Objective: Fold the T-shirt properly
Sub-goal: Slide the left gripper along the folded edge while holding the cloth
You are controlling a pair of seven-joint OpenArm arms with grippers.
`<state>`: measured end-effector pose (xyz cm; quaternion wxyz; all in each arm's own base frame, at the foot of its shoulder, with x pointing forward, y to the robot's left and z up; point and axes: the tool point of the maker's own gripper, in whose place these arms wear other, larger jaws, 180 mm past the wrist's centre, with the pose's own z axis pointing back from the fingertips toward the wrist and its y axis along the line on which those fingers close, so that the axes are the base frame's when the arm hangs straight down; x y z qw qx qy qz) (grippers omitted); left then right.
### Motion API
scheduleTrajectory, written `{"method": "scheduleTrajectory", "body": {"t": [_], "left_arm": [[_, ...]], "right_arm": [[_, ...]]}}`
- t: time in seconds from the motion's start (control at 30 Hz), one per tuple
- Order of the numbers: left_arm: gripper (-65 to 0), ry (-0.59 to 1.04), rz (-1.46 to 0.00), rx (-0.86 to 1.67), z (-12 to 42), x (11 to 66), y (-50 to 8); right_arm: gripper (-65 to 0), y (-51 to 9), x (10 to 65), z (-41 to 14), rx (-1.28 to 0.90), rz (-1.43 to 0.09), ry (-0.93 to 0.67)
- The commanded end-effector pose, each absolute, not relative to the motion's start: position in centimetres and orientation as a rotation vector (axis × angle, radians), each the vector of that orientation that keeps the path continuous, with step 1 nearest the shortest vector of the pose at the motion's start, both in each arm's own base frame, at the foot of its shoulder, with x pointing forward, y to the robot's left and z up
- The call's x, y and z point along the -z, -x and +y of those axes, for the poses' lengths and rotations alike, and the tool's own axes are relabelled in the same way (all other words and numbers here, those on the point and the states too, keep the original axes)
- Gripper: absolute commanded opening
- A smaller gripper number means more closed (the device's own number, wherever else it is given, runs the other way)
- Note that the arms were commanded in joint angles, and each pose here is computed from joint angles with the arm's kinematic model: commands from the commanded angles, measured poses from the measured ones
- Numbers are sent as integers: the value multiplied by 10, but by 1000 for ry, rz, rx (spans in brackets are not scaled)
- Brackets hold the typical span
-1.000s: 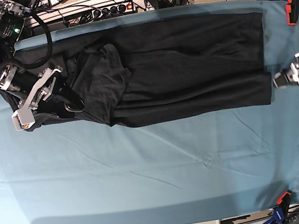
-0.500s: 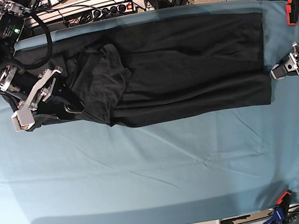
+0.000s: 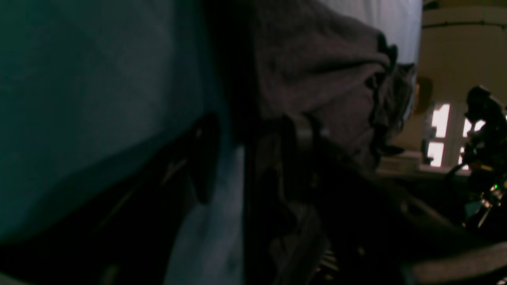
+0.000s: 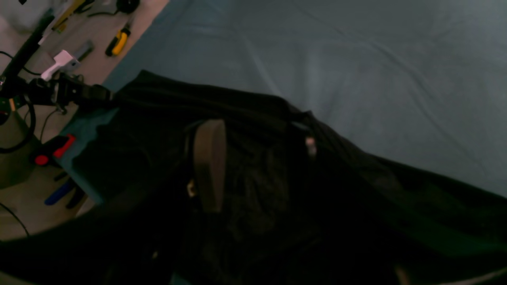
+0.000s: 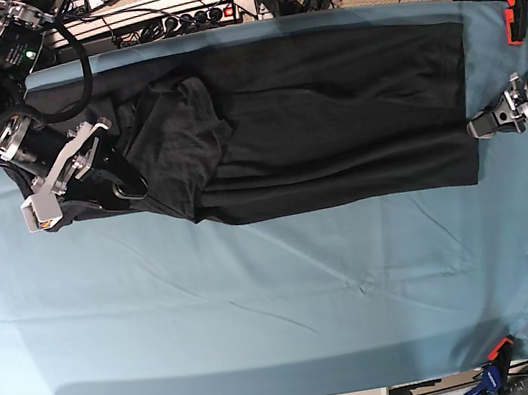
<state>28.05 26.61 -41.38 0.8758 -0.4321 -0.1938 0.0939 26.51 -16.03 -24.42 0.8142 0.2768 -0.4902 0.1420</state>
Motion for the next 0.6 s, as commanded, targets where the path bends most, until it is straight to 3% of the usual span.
{"method": "scheduleTrajectory", "body": {"t": [0.0, 0.57], "left_arm": [[-377, 905, -238, -170, 241, 440, -249], [-377, 787, -316, -7, 277, 398, -268]], "right_arm": [[-393, -269, 228, -159, -319, -1106, -601], [-393, -281, 221, -166, -312, -1152, -550]]}}
